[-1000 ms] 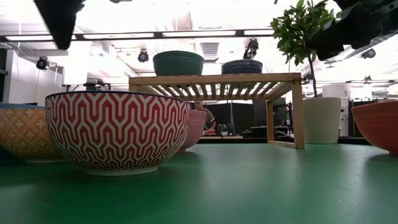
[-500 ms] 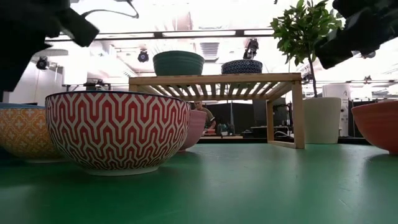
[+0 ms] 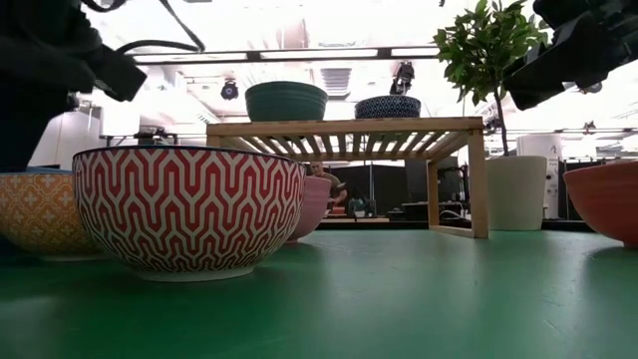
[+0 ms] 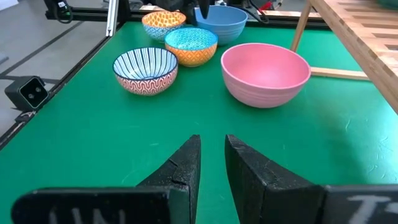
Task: Place and stack bowls onto a shelf
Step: Stack the light blue bowl on top of the green bowl on the shelf
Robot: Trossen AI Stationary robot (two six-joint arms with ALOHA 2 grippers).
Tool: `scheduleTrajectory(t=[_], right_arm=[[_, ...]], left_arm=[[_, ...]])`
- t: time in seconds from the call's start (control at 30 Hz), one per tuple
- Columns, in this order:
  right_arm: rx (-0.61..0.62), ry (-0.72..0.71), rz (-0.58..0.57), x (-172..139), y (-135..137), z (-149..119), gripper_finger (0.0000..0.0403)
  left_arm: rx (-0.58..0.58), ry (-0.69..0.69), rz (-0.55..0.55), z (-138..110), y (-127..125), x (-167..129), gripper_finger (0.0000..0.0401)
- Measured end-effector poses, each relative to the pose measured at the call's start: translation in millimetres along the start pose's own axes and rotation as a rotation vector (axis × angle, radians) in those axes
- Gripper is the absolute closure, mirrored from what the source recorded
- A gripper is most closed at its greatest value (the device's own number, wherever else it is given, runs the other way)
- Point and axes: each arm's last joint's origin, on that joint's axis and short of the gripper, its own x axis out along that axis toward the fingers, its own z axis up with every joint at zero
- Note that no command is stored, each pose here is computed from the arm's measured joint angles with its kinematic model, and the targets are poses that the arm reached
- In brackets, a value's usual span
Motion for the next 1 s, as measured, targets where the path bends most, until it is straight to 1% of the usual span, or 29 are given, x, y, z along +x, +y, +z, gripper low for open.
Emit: scheduleTrajectory(t=[0.1, 0.2, 0.33, 0.47, 0.53, 0.73, 0.8, 0.9, 1.0], right_arm=[[0.000, 0.000, 0.000, 0, 0, 0, 0.0339], [0.000, 0.000, 0.000, 0, 0, 0, 0.0339], [0.000, 0.000, -0.001, 0, 0, 0, 0.0339], [0.000, 0.000, -0.001, 0, 0, 0, 0.0339], [0.001, 0.000, -0.001, 0, 0, 0, 0.0339], [0.001, 0.000, -0.002, 0, 0, 0, 0.0339], [0.001, 0.000, -0.009, 0, 0, 0, 0.0339], [0.001, 0.000, -0.010, 0, 0, 0, 0.0339], [0.001, 0.000, -0.010, 0, 0, 0, 0.0339]], left_arm=[[0.011, -0.005, 0.005, 0, 0, 2, 0.0250], [0.022, -0.005, 0.009, 0, -1, 3, 0.0267], [0.029, -0.010, 0.009, 0, -1, 3, 0.0312], [0.053, -0.012, 0.004, 0, -1, 3, 0.0377], [0.056, -0.015, 0.003, 0, -1, 3, 0.0394], [0.087, -0.016, 0.000, 0, 0, 1, 0.0398], [0.130, -0.017, 0.000, 0, 0, -3, 0.0399], [0.179, -0.040, 0.022, 1, 1, -16, 0.0399], [0.254, -0.101, 0.045, 3, 2, -38, 0.0400]])
